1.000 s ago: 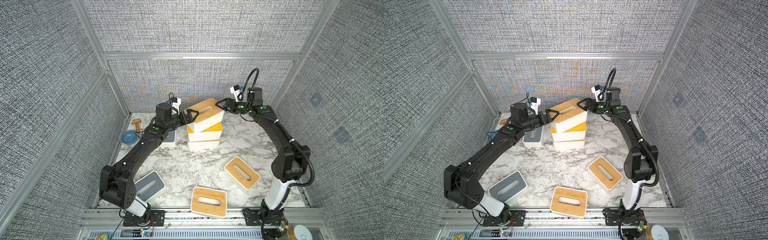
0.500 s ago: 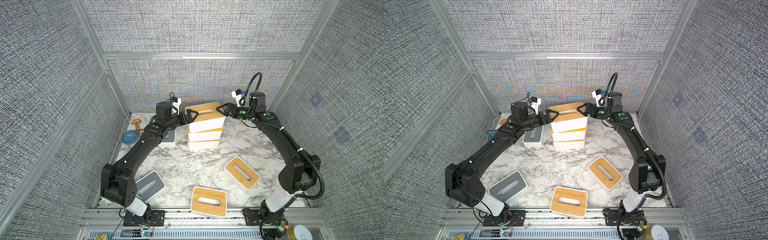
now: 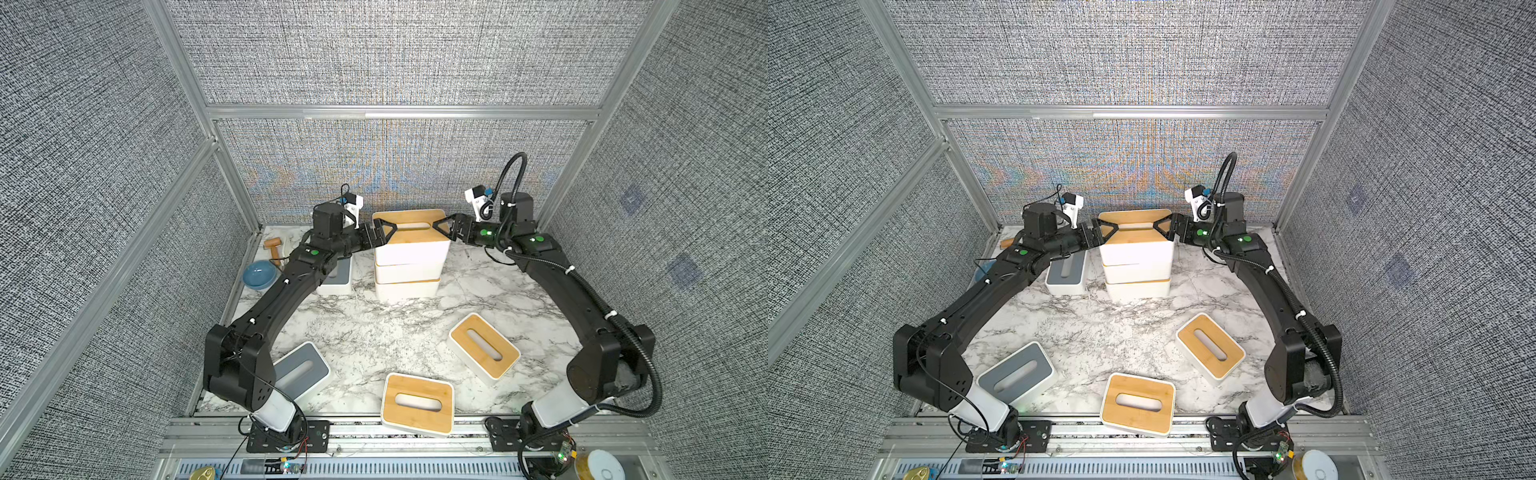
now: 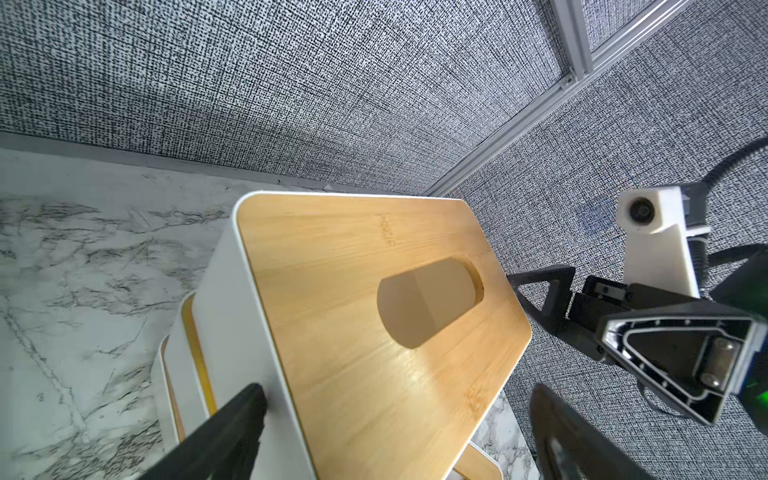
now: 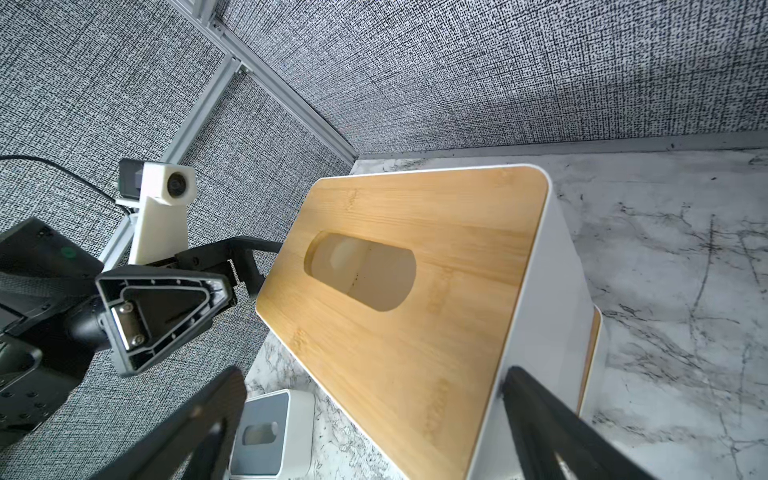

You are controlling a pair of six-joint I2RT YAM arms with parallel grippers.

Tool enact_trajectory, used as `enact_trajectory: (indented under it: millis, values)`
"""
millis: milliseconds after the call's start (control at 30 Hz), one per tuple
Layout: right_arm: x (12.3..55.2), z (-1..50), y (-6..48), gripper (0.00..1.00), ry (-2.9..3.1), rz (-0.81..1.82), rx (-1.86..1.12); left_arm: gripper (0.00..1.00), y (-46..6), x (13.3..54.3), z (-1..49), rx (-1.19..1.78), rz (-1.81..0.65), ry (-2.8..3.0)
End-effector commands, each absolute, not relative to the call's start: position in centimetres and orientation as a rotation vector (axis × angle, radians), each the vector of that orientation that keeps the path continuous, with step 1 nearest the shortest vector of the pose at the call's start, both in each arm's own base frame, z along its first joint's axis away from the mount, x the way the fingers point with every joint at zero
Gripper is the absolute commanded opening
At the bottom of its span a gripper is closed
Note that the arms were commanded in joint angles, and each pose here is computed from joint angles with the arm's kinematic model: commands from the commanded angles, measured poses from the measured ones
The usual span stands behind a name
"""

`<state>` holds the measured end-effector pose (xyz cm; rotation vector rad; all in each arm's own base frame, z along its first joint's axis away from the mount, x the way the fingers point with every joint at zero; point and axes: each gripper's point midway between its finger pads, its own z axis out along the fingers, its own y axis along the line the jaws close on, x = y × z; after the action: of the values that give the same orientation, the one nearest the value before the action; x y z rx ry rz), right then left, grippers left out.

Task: Stack the tissue boxes
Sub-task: Place the tissue box at the tissue box.

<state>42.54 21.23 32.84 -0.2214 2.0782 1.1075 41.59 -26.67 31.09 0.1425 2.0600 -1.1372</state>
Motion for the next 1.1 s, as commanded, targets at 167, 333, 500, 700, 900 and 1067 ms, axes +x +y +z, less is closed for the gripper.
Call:
enact_trajectory:
  millis: [167, 333, 500, 700, 900, 1067]
  values:
    - [41.4, 33.9, 23.1, 0.99, 2.032, 1.207, -0.301, 0.99, -27.9, 40.1, 32.3, 0.240, -1.247, 2.030]
    - [42.0, 34.0, 23.3, 0.99, 2.034, 1.207, -0.305, 0.99, -27.9, 40.0, 32.5, 0.242, -1.249, 2.024]
    - [42.7, 34.0, 23.5, 0.99, 2.043, 1.203, -0.308, 0.99, -27.8, 40.0, 32.5, 0.242, -1.250, 2.023]
    - [42.3, 33.8, 23.4, 0.99, 2.039, 1.204, -0.305, 0.99, -27.8, 39.9, 32.6, 0.247, -1.249, 2.021]
    - [42.1, 33.7, 23.2, 0.99, 2.046, 1.192, -0.307, 0.99, -27.8, 40.2, 32.6, 0.245, -1.250, 2.022]
    - [42.5, 33.4, 23.0, 0.99, 2.054, 1.184, -0.298, 0.99, -27.6, 40.4, 32.9, 0.230, -1.236, 2.020]
